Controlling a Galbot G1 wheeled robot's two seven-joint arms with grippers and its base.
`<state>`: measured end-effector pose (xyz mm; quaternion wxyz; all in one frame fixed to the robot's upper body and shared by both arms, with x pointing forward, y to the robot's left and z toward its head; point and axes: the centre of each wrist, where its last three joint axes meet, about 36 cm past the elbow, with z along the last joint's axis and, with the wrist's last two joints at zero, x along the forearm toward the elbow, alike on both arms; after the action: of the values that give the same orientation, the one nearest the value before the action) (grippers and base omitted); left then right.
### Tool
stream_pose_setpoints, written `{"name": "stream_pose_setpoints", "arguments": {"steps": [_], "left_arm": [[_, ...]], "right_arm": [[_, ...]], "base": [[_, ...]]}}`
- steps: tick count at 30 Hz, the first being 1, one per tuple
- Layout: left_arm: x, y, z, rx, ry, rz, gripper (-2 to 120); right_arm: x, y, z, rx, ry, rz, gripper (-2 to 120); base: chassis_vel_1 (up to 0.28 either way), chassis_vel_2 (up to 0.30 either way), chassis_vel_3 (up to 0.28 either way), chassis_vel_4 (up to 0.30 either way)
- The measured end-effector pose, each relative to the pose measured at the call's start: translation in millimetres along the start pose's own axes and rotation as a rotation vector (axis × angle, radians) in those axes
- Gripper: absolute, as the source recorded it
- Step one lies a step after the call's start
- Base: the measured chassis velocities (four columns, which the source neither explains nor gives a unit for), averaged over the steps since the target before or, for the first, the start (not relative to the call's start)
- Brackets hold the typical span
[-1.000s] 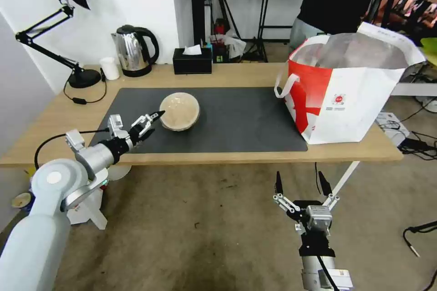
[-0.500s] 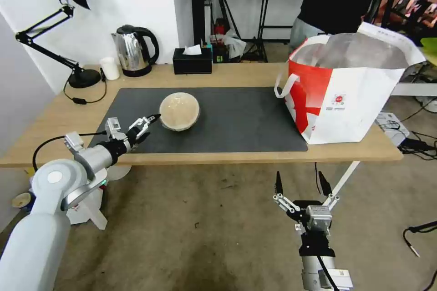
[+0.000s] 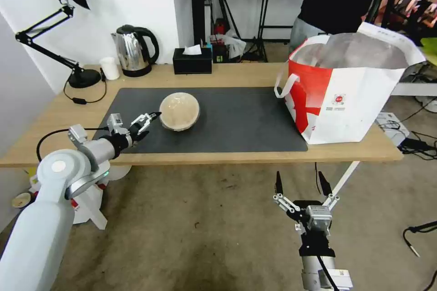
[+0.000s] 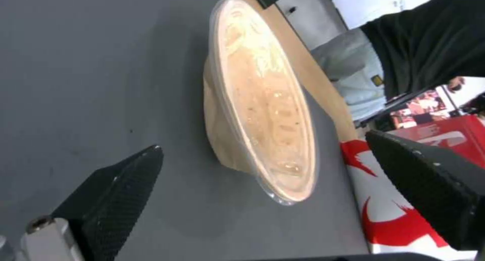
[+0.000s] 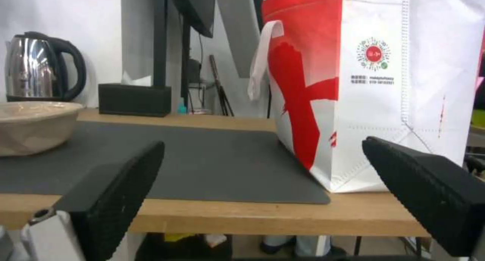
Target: Pick up the trash from the table and place it into the takeout bag.
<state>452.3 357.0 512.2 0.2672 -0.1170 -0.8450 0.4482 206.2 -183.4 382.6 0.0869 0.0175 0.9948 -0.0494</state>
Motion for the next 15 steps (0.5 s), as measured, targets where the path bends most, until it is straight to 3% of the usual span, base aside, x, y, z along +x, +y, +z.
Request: {"name": "stream_pose_setpoints", "arguments": {"steps": [5, 15], "left_arm": [[-9, -5.0, -5.1, 0.014, 0.024, -0.065, 100], [-21, -11.7, -8.8, 0.015, 0.042, -0.095, 100]], "right_arm": [[0, 0, 0, 0.0, 0.0, 0.0, 100], [0, 0, 0, 0.0, 0.0, 0.0, 100]], "base": [[0.0, 0.0, 0.0, 0.0], [0.0, 0.0, 0.0, 0.0]]}}
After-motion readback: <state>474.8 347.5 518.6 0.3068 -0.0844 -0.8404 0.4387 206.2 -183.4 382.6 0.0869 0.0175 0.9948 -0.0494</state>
